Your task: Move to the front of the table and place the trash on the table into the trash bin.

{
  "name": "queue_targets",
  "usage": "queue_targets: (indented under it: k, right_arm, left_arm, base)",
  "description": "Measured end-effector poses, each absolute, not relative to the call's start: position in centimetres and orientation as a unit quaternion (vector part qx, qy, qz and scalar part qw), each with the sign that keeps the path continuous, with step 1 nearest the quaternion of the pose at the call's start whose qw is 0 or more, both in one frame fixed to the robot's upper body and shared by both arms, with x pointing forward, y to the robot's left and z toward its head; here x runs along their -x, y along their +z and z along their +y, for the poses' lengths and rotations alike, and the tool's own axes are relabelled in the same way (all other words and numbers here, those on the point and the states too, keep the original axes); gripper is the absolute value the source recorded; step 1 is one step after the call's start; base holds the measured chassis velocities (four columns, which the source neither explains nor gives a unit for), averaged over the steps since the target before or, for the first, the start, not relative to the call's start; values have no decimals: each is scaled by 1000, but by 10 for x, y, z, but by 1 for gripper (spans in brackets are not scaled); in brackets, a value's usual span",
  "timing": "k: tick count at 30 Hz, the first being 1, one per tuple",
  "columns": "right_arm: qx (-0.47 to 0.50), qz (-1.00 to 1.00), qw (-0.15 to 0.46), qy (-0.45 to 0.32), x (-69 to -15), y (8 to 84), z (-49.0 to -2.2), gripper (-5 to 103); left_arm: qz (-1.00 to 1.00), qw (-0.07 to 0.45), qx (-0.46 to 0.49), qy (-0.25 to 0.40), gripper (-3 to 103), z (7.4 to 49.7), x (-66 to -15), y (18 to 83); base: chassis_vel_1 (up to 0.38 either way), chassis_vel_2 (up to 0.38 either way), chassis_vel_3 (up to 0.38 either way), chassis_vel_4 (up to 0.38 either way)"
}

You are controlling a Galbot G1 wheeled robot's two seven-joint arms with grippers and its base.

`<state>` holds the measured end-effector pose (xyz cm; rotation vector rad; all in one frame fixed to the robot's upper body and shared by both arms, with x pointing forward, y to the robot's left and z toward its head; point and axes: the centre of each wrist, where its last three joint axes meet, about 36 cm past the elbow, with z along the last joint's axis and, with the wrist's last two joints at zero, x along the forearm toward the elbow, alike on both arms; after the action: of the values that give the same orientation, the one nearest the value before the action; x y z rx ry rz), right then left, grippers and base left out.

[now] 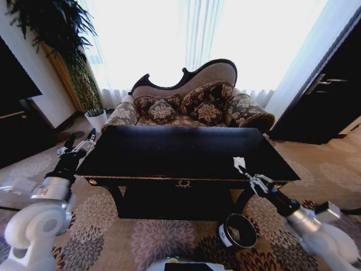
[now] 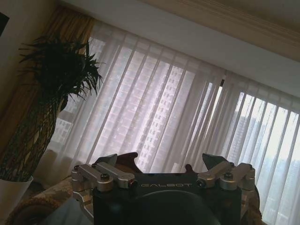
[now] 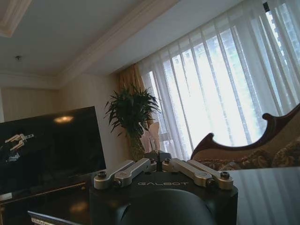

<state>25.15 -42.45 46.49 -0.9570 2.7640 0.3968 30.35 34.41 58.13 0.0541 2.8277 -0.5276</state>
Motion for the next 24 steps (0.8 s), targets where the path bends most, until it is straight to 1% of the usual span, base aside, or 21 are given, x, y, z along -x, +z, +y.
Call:
queue_targets:
  k: [4,7,9,15,17,19,21,24]
  right_arm:
    - [323,933,90,132,-238,438,-432,1]
    - [324,934,63,135,-222,395,-441,1]
    - [323,935,56,137,-219,382,-442,1]
    - [299,942,17,152,-204,316,-434,1]
    - [295,943,10,154,-202,308,-433,1]
    - [273,948,-16,163,-200,275,-429,1]
    - [267,949,-28,166,-199,264,-427,1]
    - [236,954,-74,168,-207,233,-424,1]
  left_arm:
    - [973,135,-14,-187,100,348,-305,580]
    - [972,138,-8,-192,100,353,-306,579]
    - [972,138,-6,-192,100,354,-306,578]
    - [972,137,-7,-192,100,356,-307,579]
    - [972,138,-6,-190,100,357,-307,579]
    - [973,138,-5,-187,100,359,-307,580]
    - [973,139,-4,-185,100,360,-307,581]
    - [974,139,0,-180,100,363,-305,582]
  base:
    - [0,0,0,0]
    - [0,0,0,0]
    - [0,0,0,0]
    - [0,0,0,0]
    - [0,0,0,0]
    - [0,0,0,0]
    - [0,0,0,0]
    - [0,0,0,0]
